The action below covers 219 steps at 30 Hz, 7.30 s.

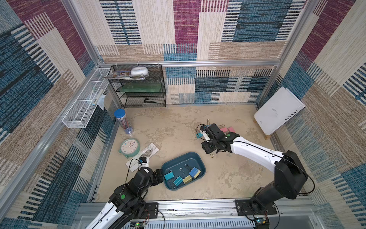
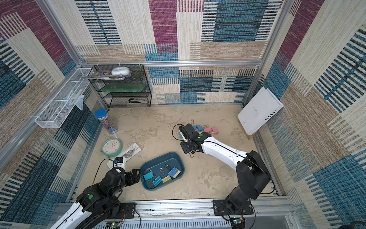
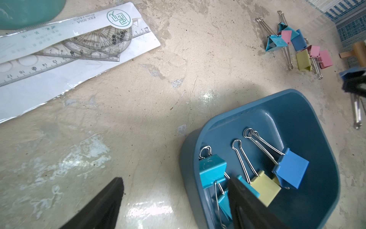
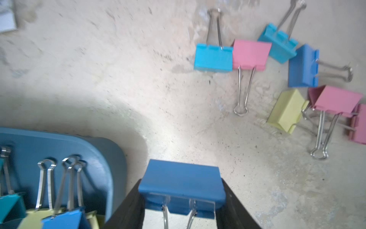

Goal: Put the binder clips in the storage box
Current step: Pick up the binder clip at the center of the board, then place the binder clip in the storage box, then pick up the binder clip at the center of the board, then place the binder clip in the storage box, then adjust the binder clip at the center of the board.

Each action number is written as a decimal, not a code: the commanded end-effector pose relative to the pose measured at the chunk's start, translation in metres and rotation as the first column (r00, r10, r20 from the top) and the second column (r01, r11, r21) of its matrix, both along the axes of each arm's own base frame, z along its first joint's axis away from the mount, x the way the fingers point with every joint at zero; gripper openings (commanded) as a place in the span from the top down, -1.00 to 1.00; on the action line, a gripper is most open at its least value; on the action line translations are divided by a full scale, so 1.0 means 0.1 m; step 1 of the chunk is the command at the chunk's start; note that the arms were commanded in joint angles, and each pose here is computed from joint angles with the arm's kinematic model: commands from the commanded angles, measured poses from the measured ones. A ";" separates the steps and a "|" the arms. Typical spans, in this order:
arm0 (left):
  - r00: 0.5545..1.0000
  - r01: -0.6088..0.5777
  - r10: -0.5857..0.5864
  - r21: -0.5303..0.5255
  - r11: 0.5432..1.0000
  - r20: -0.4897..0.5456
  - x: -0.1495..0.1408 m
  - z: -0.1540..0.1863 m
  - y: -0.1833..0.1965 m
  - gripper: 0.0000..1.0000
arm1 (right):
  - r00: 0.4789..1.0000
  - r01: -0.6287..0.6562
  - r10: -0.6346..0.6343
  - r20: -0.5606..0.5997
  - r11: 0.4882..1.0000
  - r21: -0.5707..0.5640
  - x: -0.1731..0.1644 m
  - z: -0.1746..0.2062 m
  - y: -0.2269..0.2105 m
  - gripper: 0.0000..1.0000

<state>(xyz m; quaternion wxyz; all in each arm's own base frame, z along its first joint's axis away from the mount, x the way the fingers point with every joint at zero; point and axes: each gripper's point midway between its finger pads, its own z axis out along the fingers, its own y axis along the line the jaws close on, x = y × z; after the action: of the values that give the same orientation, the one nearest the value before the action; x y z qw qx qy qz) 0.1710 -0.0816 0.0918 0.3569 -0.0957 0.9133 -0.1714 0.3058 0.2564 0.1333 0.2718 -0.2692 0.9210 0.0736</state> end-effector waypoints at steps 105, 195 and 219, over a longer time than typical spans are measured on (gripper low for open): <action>1.000 0.000 0.000 -0.010 1.000 0.025 0.02 0.03 0.00 -0.73 | 0.999 0.034 -0.038 -0.040 0.995 -0.092 1.71 -1.00 -0.32 -0.73; 0.998 0.045 -0.043 -0.042 0.998 0.053 -0.01 0.07 -0.07 -0.73 | 0.939 0.297 -0.330 0.091 0.917 0.267 0.86 0.48 -0.63 0.82; 0.998 0.038 -0.037 -0.038 0.999 0.050 -0.01 0.06 -0.06 -0.73 | 0.883 0.470 -0.452 -0.129 0.855 0.220 2.36 -0.60 -1.72 1.00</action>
<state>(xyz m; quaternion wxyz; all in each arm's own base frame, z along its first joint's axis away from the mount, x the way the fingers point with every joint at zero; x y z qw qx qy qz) 0.1681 -0.0867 0.0961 0.3678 -0.0826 0.9050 -0.1971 0.5404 0.0724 0.0759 0.2865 0.0192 0.9522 0.1038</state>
